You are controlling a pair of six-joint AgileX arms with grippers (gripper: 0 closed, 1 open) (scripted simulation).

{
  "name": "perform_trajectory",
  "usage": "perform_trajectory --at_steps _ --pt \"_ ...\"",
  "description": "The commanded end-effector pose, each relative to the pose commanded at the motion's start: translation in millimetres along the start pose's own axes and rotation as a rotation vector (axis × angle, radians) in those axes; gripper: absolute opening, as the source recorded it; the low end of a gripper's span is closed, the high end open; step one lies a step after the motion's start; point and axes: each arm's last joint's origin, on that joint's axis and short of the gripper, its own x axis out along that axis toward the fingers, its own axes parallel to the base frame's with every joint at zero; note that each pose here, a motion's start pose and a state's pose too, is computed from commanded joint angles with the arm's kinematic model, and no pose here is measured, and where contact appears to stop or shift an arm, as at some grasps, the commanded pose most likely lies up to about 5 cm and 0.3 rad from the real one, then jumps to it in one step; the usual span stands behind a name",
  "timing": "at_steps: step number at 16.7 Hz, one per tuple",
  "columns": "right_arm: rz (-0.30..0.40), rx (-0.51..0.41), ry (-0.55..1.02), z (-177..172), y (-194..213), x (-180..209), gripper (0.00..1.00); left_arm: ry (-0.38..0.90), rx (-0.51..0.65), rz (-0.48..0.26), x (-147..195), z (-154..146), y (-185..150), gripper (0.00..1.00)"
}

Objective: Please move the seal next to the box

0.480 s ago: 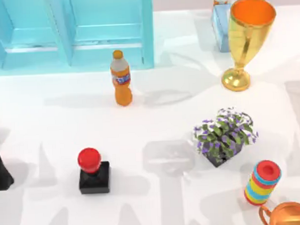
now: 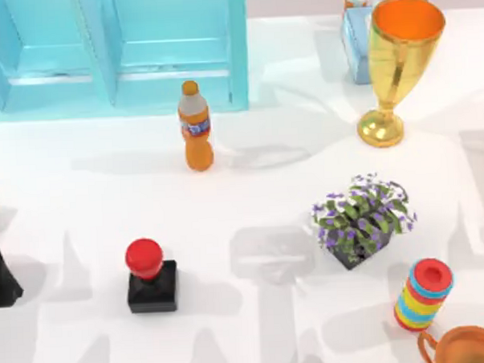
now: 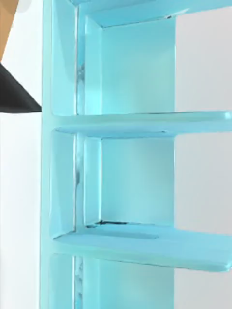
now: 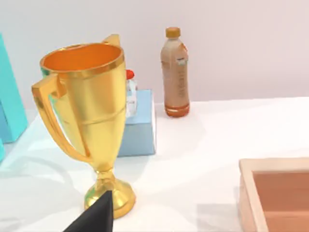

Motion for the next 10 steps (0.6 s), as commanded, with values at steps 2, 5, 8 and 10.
perform_trajectory --at_steps 2,5,8,10 --pt "0.034 0.047 0.079 26.6 9.0 4.1 1.0 0.0 0.0 0.0 0.0 0.0 0.0 1.0" --pt "0.082 0.12 0.229 72.9 29.6 20.3 1.0 0.0 0.0 0.0 0.0 0.0 0.0 1.0" --pt "0.116 0.18 0.406 117.2 63.1 49.9 1.0 0.0 0.0 0.0 0.0 0.0 0.0 1.0" --pt "0.126 0.205 0.53 140.3 95.1 75.2 1.0 0.0 0.0 0.0 0.0 0.0 0.0 1.0"
